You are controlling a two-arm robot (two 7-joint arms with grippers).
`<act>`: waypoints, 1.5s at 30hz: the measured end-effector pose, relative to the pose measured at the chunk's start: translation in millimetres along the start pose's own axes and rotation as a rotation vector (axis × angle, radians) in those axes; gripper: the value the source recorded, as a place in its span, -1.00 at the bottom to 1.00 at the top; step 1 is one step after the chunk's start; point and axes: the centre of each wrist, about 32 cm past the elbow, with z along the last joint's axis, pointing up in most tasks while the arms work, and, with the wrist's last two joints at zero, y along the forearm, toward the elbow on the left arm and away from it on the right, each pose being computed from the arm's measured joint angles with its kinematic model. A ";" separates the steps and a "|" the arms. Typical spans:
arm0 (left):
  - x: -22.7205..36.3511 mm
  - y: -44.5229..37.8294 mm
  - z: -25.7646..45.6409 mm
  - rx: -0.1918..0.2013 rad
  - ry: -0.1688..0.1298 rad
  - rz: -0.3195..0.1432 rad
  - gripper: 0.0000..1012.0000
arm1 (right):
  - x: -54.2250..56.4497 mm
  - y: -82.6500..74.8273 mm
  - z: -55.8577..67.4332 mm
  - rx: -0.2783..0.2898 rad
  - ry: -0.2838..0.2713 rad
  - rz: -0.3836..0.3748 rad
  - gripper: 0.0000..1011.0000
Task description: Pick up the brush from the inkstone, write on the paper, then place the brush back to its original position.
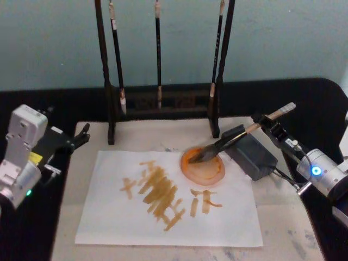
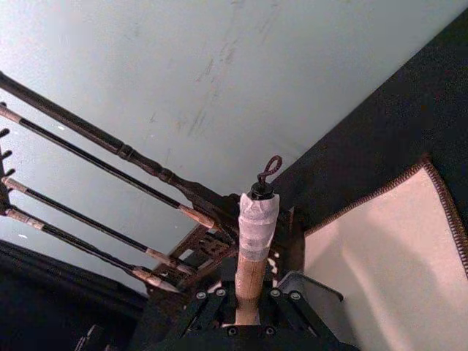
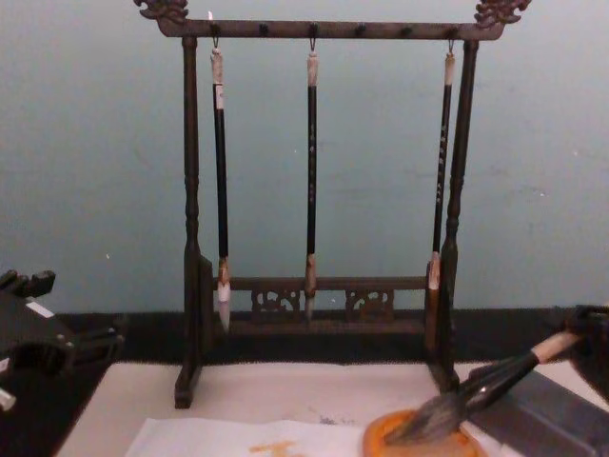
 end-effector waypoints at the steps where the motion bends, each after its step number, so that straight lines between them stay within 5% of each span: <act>1: 0.0 0.0 0.0 0.000 0.000 0.000 0.99 | 0.0 0.0 0.0 0.000 0.000 0.000 -0.68; 10: 0.0 0.0 0.0 0.000 0.000 0.000 1.00 | 0.0 0.0 0.0 0.001 0.002 0.001 -0.53; 34: 0.0 0.0 0.0 0.000 0.000 0.000 1.00 | 0.2 0.0 -0.2 0.001 0.005 0.001 0.97; 45: 0.0 0.0 0.0 0.000 0.000 0.000 1.00 | -3.7 -4.2 -0.6 0.007 -0.011 0.003 0.98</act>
